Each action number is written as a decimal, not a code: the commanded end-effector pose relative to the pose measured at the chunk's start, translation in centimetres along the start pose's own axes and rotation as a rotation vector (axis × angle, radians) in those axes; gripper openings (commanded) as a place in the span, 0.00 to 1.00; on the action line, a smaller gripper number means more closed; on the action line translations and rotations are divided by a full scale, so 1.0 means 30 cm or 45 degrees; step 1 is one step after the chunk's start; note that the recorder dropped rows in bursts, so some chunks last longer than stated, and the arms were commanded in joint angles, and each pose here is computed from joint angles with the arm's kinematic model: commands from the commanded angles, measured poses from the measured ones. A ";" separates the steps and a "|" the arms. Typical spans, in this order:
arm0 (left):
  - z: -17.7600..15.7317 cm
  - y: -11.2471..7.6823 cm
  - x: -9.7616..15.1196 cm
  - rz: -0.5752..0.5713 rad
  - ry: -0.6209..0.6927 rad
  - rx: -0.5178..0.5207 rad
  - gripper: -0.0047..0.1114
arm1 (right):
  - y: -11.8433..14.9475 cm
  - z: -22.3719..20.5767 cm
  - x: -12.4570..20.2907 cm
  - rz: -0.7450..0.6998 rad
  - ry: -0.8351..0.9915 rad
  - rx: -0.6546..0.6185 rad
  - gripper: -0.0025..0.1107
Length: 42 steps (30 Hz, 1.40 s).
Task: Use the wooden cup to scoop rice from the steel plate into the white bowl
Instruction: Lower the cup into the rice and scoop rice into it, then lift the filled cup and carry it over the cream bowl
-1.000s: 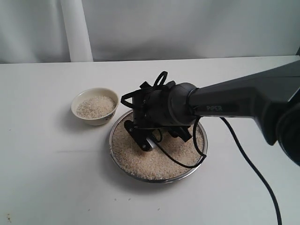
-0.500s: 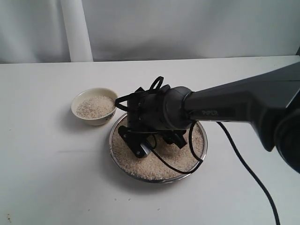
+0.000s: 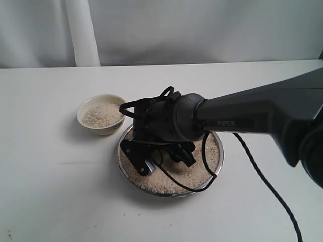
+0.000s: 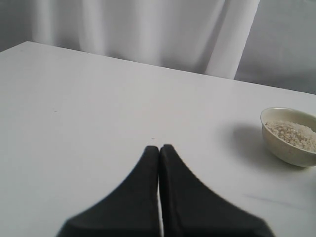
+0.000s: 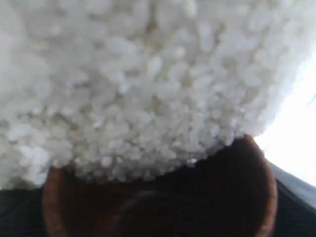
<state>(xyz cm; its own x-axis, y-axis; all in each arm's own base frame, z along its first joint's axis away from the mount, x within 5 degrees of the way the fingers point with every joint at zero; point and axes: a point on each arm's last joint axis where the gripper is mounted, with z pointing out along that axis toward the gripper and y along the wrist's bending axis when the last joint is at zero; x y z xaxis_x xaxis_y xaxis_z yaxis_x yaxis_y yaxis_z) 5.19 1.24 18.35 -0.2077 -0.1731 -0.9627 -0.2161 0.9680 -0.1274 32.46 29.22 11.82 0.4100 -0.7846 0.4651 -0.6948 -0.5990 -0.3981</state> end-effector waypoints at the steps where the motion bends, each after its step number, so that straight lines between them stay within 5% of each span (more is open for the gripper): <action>1: 0.002 -0.001 0.000 -0.006 0.004 0.004 0.04 | -0.008 -0.029 -0.020 0.026 -0.063 0.013 0.02; 22: 0.002 -0.001 0.000 -0.006 0.004 0.004 0.04 | 0.000 -0.074 -0.037 0.258 -0.257 -0.097 0.02; 28: 0.002 -0.001 0.000 -0.006 0.004 0.004 0.04 | -0.012 -0.074 0.028 0.522 -0.413 -0.187 0.02; 42: 0.002 -0.001 0.000 -0.006 0.004 0.004 0.04 | -0.020 -0.062 0.064 0.703 -0.535 -0.246 0.02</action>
<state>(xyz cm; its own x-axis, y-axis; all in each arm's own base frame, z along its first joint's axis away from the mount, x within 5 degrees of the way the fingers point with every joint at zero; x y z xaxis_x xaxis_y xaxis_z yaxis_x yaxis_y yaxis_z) 5.19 1.24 18.35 -0.2077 -0.1731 -0.9627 -0.2161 0.9680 -0.1274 32.25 28.41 13.57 0.1687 -0.9840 -0.0567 -0.9373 -0.1423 -0.3181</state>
